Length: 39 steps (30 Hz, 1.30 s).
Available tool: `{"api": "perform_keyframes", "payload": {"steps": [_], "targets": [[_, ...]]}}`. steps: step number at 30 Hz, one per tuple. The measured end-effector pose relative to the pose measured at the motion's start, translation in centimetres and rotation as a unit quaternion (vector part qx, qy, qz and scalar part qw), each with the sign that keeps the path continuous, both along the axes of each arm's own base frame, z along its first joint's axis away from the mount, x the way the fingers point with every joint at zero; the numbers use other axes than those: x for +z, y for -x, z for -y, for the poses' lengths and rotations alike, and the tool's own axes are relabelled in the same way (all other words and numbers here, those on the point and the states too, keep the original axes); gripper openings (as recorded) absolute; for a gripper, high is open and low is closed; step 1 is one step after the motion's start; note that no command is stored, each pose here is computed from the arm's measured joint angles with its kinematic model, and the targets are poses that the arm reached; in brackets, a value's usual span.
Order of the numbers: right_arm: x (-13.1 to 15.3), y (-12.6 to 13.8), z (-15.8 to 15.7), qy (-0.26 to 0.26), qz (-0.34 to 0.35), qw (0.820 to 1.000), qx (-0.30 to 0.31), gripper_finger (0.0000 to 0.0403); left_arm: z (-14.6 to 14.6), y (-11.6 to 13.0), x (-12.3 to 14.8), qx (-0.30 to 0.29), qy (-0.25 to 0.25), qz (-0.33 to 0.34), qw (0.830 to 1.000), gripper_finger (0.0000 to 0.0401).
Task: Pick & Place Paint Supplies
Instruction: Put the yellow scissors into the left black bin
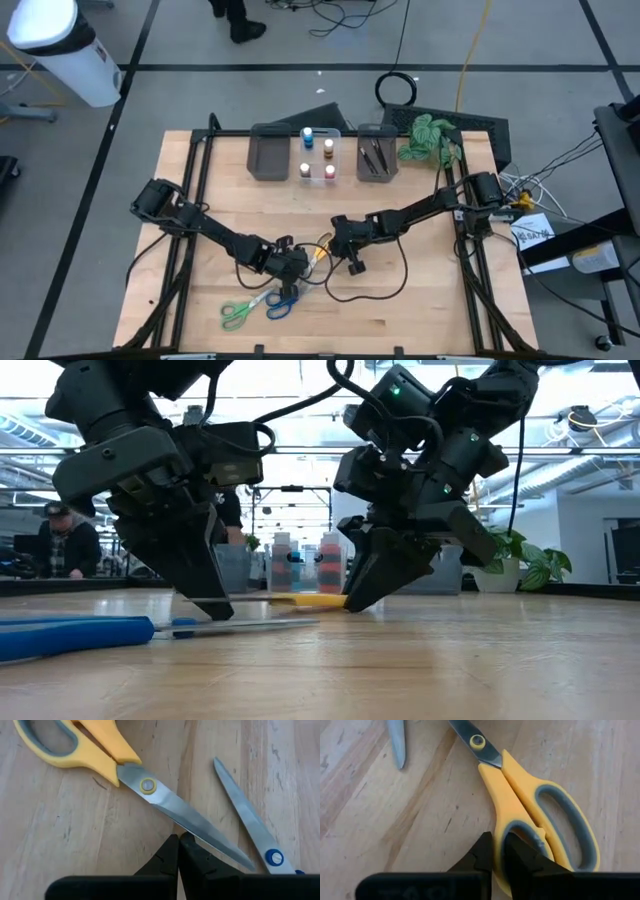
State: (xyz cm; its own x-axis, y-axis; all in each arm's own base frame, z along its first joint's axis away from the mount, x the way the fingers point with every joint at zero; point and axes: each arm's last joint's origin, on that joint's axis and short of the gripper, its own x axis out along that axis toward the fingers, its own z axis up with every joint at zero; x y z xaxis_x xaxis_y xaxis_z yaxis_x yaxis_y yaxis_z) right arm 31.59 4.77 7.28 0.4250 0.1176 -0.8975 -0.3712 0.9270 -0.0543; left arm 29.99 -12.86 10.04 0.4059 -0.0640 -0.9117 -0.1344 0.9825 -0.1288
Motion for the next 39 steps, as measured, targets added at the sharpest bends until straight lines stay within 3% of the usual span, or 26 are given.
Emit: {"api": "perform_keyframes", "payload": {"steps": [5,10,15,18,22,26,30,36,39], "targets": [[2.2,-0.7,-0.3,-0.014,0.068,0.998,-0.008,0.0019,-0.2,0.5,2.6,-0.009,0.006,0.035,0.999,0.0013],[4.5,-0.7,-0.5,-0.017,0.110,0.994,-0.017,0.0017,-0.5,1.7,7.7,0.020,0.023,0.100,0.994,0.0013],[7.1,-0.9,-1.1,0.009,0.187,0.982,-0.035,0.0017,-0.4,4.0,11.7,0.029,-0.028,0.171,0.984,0.0014],[8.4,-1.4,-1.2,0.009,0.240,0.970,-0.046,0.0017,-0.4,5.3,13.7,0.032,-0.085,0.217,0.972,0.0014],[9.5,-1.9,-0.8,0.034,0.295,0.954,-0.045,0.0017,-0.4,6.3,14.7,0.065,-0.146,0.253,0.954,0.0015],[9.5,-2.0,-0.3,0.086,0.300,0.949,-0.041,0.0017,-0.5,6.2,14.8,0.093,-0.156,0.265,0.947,0.0022],[9.4,-2.2,0.1,0.163,0.303,0.938,-0.041,0.0017,-1.8,5.4,14.8,0.119,-0.102,0.254,0.954,0.0069],[10.1,-2.4,0.3,0.259,0.321,0.911,-0.013,0.0017,-5.4,3.6,15.0,0.179,-0.048,0.251,0.950,0.0184],[10.3,-2.5,0.2,0.289,0.324,0.900,0.016,0.0017,-7.4,2.6,15.2,0.176,-0.004,0.255,0.951,0.0234]]}}
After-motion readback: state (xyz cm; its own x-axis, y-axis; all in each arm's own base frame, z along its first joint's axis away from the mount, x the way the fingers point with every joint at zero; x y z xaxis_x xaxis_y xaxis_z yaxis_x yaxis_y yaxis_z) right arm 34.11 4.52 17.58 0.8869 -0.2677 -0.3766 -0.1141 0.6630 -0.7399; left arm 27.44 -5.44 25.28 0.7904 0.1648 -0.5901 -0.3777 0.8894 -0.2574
